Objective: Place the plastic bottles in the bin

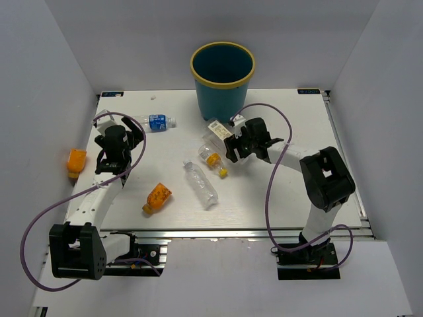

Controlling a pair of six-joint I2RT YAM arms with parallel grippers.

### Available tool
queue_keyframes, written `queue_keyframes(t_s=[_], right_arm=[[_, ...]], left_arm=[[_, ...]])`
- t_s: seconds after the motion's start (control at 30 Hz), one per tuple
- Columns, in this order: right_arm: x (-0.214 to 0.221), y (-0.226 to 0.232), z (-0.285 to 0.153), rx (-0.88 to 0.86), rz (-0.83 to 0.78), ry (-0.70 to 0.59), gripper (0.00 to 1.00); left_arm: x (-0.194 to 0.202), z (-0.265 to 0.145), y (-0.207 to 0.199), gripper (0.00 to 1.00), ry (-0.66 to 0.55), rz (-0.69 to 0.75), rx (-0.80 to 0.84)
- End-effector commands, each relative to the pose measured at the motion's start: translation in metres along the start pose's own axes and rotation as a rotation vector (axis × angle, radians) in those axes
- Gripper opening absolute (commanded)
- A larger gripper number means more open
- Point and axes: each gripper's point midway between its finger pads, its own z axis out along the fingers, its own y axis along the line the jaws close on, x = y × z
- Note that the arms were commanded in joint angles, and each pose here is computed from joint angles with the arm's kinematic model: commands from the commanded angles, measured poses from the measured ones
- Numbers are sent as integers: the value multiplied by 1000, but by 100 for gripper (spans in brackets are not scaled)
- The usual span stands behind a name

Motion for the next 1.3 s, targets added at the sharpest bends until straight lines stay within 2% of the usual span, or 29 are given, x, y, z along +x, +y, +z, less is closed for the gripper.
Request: queue_keyframes(t_s=[0.0, 0.03, 0.1, 0.3, 0.4, 0.47, 0.63, 0.8, 0.83, 0.9, 0.97, 1.0, 1.03, 1.07, 1.1, 1.13, 1.17, 1.27], right_arm=[[-49, 8, -14, -33, -55, -155, 53], [-61, 10, -24, -35, -77, -206, 48], [-62, 19, -33, -73, -98, -239, 47], [-108, 56, -79, -210, -197, -376, 47], [-139, 75, -107, -296, -272, -457, 46], [-174, 79, -129, -293, -323, -568, 44], [-255, 61, -155, -181, -332, -689, 41], [-337, -1, -163, 101, -199, -834, 43], [-340, -11, -151, 126, -179, -831, 43], [-365, -27, -161, 191, -169, -892, 47], [-369, -45, -139, 233, -149, -890, 48], [-385, -49, -148, 251, -154, -931, 47], [-388, -54, -142, 263, -150, -929, 46], [-382, -64, -116, 284, -137, -897, 46], [-397, -65, -124, 293, -151, -929, 50], [-388, -77, -101, 325, -135, -884, 55], [-389, -83, -99, 350, -128, -879, 66], [-388, -80, -92, 319, -157, -860, 89]], left_arm=[[-18, -2, -9, 98, -36, -4, 15], [-18, -2, -8, 98, -37, -4, 12], [-18, -1, -8, 98, -36, -4, 11], [-18, -1, -10, 98, -34, -4, 19], [-19, -2, -10, 98, -38, -5, 21], [-19, -3, -10, 98, -39, -4, 18], [-20, -3, -10, 98, -42, -3, 18], [-17, -4, -2, 98, -31, 7, -13], [-17, -4, -2, 98, -33, 8, -13], [-16, -4, -2, 98, -32, 9, -16], [-15, -3, -2, 98, -26, 12, -16], [-15, -3, -2, 98, -26, 15, -16], [-15, -2, -2, 98, -25, 17, -14], [-15, -2, -3, 98, -23, 19, -9], [-15, -2, -3, 98, -22, 21, -8], [-14, -2, -4, 98, -20, 22, -7], [-14, -2, -5, 98, -17, 23, 0], [-14, -3, -9, 98, -14, 30, 21]])
